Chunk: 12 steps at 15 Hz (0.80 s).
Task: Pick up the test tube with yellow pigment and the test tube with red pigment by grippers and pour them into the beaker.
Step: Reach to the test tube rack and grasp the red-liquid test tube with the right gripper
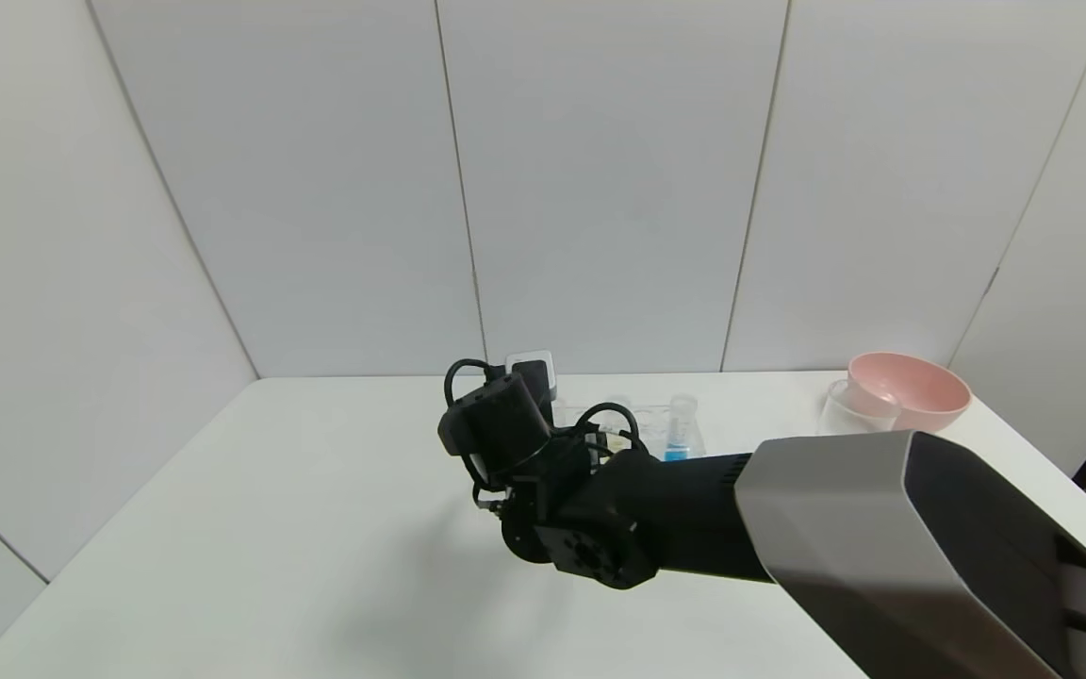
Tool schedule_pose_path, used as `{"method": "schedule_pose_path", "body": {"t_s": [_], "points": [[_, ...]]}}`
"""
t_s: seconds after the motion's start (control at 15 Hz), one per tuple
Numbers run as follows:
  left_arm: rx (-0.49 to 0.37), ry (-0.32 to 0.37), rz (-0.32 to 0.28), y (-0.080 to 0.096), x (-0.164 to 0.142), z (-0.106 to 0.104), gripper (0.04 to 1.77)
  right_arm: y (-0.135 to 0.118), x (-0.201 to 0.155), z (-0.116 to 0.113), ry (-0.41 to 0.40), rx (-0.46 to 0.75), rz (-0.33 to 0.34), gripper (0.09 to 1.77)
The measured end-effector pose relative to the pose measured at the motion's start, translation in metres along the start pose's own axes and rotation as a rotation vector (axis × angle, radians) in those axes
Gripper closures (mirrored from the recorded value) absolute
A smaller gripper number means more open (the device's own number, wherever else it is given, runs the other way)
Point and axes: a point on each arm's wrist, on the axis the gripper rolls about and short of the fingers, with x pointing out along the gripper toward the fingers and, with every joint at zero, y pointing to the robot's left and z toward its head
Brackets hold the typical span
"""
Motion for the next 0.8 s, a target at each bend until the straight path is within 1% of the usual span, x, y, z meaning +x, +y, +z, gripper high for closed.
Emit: {"method": "schedule_pose_path", "body": {"t_s": [0.13, 0.4, 0.8], "points": [[0.0, 0.0, 0.0, 0.0, 0.0, 0.0, 0.09, -0.002, 0.012, 0.002, -0.012, 0.014, -0.015, 0.15], [0.0, 0.0, 0.0, 0.0, 0.0, 0.0, 0.09, -0.007, 0.03, -0.007, -0.011, 0.016, -0.033, 0.15], [0.0, 0.0, 0.0, 0.0, 0.0, 0.0, 0.09, -0.01, 0.039, -0.012, 0.002, 0.017, -0.027, 0.15]]}}
